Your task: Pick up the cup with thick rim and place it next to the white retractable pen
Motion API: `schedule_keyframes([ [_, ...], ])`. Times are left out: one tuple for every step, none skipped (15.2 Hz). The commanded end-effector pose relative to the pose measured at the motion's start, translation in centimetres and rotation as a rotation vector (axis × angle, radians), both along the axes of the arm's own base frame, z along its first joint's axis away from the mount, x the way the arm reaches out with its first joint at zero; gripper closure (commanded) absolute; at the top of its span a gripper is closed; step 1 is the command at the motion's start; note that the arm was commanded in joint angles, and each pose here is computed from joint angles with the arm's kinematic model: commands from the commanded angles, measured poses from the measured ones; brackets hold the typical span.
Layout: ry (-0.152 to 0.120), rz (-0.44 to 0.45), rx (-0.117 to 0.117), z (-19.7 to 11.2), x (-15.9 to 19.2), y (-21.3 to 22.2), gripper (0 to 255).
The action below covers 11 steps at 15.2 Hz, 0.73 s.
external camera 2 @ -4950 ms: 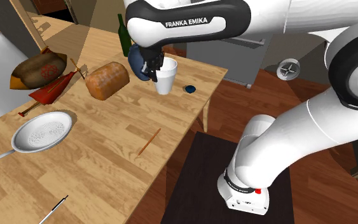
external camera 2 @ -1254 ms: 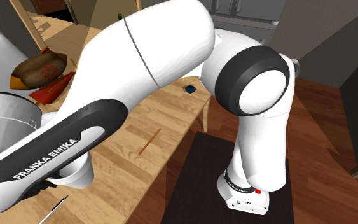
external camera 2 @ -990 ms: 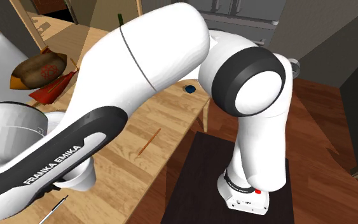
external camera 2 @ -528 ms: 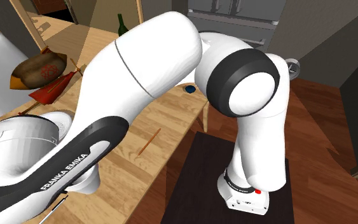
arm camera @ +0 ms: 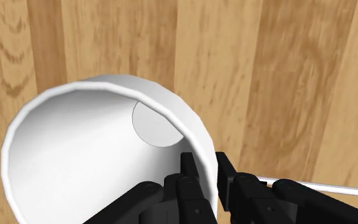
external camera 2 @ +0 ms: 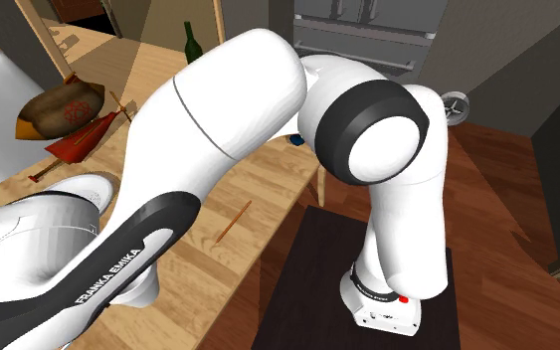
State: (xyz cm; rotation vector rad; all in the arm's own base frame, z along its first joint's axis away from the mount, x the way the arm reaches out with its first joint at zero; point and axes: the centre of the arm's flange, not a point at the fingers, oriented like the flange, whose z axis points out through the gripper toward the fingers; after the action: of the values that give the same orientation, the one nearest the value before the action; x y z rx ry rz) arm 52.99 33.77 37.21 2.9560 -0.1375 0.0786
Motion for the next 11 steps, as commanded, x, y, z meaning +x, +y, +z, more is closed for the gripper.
schedule_keyframes([
  [-0.001, 0.000, 0.000, 0.0, 0.0, 0.0, 255],
  [-0.001, 0.000, 0.000, 0.0, 0.0, 0.0, 255],
  [-0.001, 0.000, 0.000, 0.0, 0.0, 0.0, 255],
  [-0.001, 0.000, 0.000, 0.0, 0.0, 0.0, 0],
  [-0.001, 0.000, 0.000, 0.0, 0.0, 0.0, 0],
  [-0.001, 0.000, 0.000, 0.0, 0.0, 0.0, 0],
  [-0.001, 0.000, 0.000, 0.0, 0.0, 0.0, 0],
  [-0.001, 0.000, 0.000, 0.0, 0.0, 0.0, 0],
  [-0.001, 0.000, 0.000, 0.0, 0.0, 0.0, 0],
  [-0.001, 0.000, 0.000, 1.3, -0.1, 0.2, 0],
  [-0.001, 0.000, 0.000, 2.6, -0.1, 0.5, 0],
])
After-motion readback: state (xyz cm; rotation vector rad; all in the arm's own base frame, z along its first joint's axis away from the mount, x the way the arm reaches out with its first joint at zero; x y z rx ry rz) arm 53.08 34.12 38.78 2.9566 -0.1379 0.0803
